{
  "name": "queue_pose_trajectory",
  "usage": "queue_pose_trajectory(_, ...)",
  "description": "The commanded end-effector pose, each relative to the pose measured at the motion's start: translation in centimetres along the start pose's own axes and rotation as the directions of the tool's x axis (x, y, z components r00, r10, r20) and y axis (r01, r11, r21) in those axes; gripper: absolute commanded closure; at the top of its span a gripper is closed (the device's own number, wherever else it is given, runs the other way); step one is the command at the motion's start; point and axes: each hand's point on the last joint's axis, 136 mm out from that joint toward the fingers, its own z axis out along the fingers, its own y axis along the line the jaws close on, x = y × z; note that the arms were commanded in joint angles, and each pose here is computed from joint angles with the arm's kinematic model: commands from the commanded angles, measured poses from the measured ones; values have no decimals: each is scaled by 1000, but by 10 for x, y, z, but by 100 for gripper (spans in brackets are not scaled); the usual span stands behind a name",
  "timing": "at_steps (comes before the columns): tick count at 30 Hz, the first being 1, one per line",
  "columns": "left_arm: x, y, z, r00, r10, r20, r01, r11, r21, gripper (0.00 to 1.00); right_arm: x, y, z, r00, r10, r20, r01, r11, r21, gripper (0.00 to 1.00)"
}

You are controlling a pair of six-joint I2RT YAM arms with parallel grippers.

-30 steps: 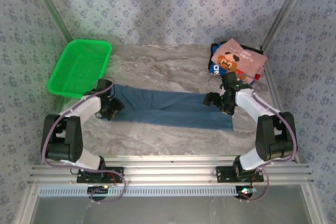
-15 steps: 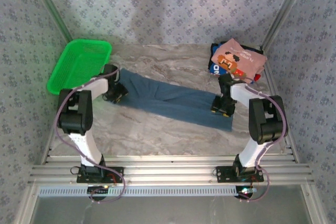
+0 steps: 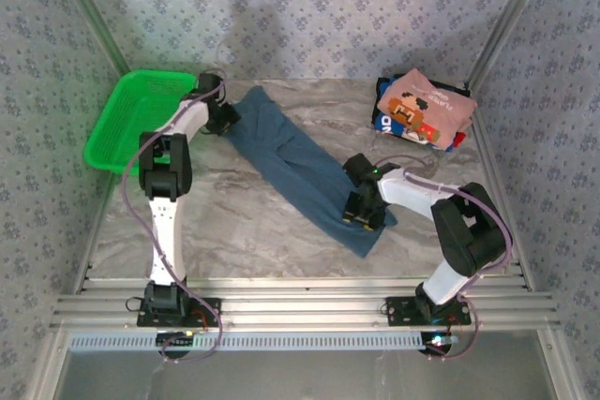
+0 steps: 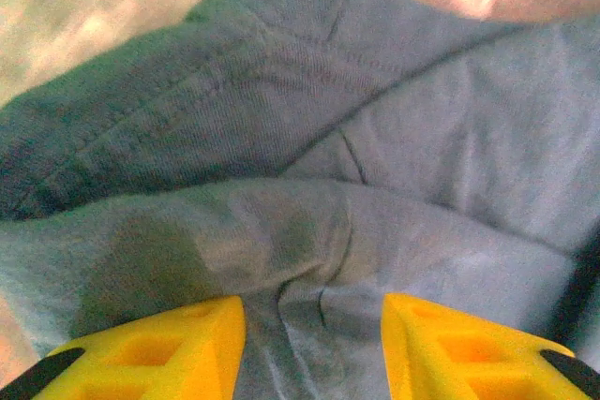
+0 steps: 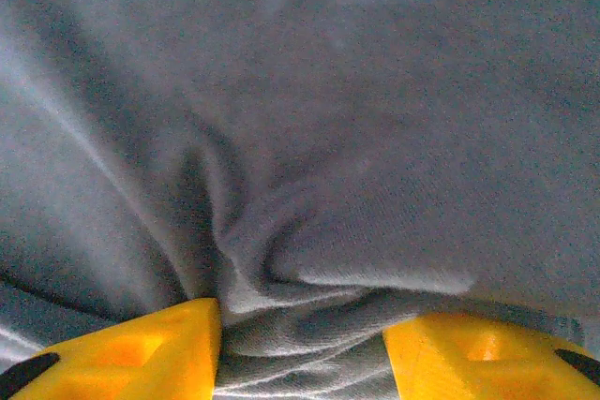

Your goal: Fold and stack the t-shirts

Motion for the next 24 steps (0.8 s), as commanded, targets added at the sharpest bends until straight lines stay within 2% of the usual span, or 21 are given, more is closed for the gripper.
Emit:
queue_pose_trajectory(1,16,11,40,993,-13,-120,10,1000,-20,56,43,28,27,979,134,-155,-145,988,-58,48)
queue_pose_trajectory(5,11,-9,62,988,4,-155,-1,1000,25,58,67,79,38,966,163,-202,-191,973,-129,47)
queue_pose_trajectory(9,2,-19,75,990,-23,-136,33,997,69,59,92,128,43,953,196,-230,-240,954,-179,46)
queue_pose_trajectory(13,-2,-30,78,990,-32,-136,51,989,136,58,106,177,32,943,222,-246,-286,921,-263,42)
queue_pose_trajectory(15,0,-38,74,987,-31,-157,59,982,178,54,116,203,22,942,196,-273,-279,909,-310,41)
queue_pose_trajectory(18,-7,-61,49,988,-7,-156,47,967,252,46,130,229,-6,946,119,-301,-229,903,-362,34)
queue_pose_trajectory(20,-18,-79,21,991,13,-132,27,953,300,42,132,227,-26,952,76,-295,-189,908,-375,31)
queue_pose_trajectory(24,-42,-109,-60,996,61,-59,-34,926,377,38,117,207,-86,971,-26,-236,-80,899,-431,26)
